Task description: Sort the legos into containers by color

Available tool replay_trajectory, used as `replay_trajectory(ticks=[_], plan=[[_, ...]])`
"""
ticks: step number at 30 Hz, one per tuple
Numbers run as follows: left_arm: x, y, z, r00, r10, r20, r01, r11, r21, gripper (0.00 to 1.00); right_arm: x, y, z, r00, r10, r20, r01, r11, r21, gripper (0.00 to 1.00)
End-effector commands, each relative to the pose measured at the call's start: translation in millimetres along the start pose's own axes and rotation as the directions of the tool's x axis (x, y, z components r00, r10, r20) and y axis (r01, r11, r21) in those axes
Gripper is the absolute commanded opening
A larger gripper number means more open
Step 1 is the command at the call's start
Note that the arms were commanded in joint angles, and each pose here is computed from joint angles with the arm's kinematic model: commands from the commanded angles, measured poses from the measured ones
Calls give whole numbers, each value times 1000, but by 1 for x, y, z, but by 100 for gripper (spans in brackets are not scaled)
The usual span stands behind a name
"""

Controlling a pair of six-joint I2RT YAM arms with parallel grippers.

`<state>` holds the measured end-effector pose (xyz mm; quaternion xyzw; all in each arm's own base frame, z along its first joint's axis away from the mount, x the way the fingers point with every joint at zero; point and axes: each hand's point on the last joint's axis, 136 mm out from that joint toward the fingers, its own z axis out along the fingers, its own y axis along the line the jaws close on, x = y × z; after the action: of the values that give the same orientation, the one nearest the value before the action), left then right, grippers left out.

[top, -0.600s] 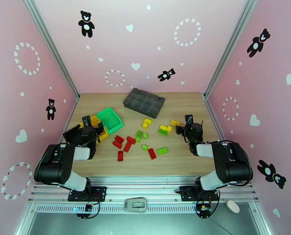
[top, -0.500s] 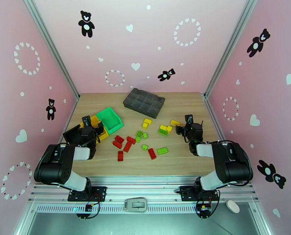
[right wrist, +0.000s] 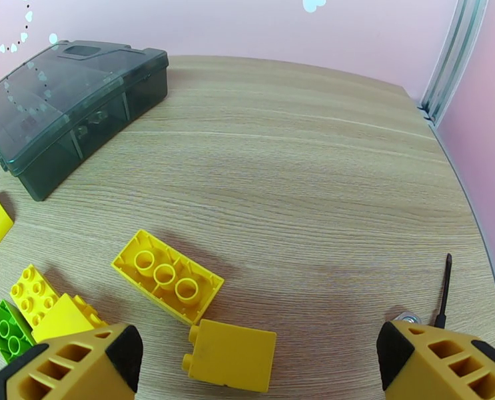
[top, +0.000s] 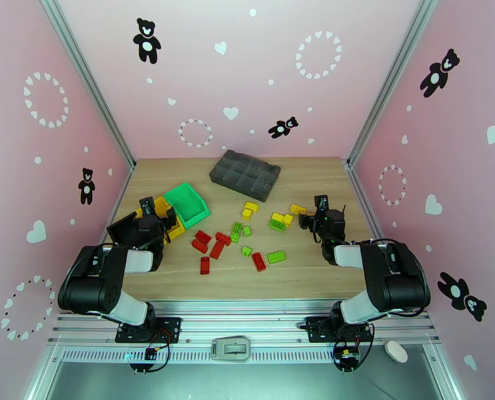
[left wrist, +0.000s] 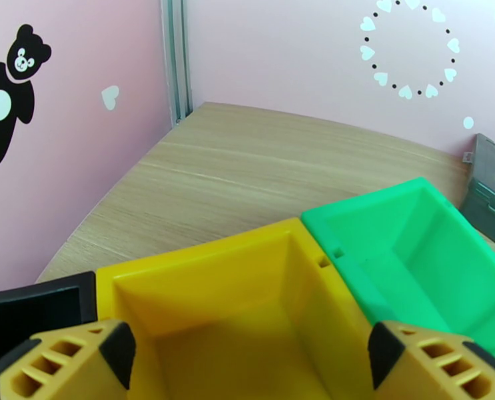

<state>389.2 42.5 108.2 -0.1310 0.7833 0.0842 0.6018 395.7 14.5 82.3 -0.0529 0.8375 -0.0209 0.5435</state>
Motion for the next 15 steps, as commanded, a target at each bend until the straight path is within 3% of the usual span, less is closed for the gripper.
replay_trajectory(ticks=[1, 15], plan=[[-6, -2, -1, 1000, -2, 19, 2, 1000, 9, 98, -4, -1, 1, 1000, 1, 5, -1, 1000, -1, 99], [-6, -2, -1, 1000, -2, 18, 2, 1000, 9, 99, -4, -1, 1, 1000, 1, 4, -1, 1000, -2, 99]])
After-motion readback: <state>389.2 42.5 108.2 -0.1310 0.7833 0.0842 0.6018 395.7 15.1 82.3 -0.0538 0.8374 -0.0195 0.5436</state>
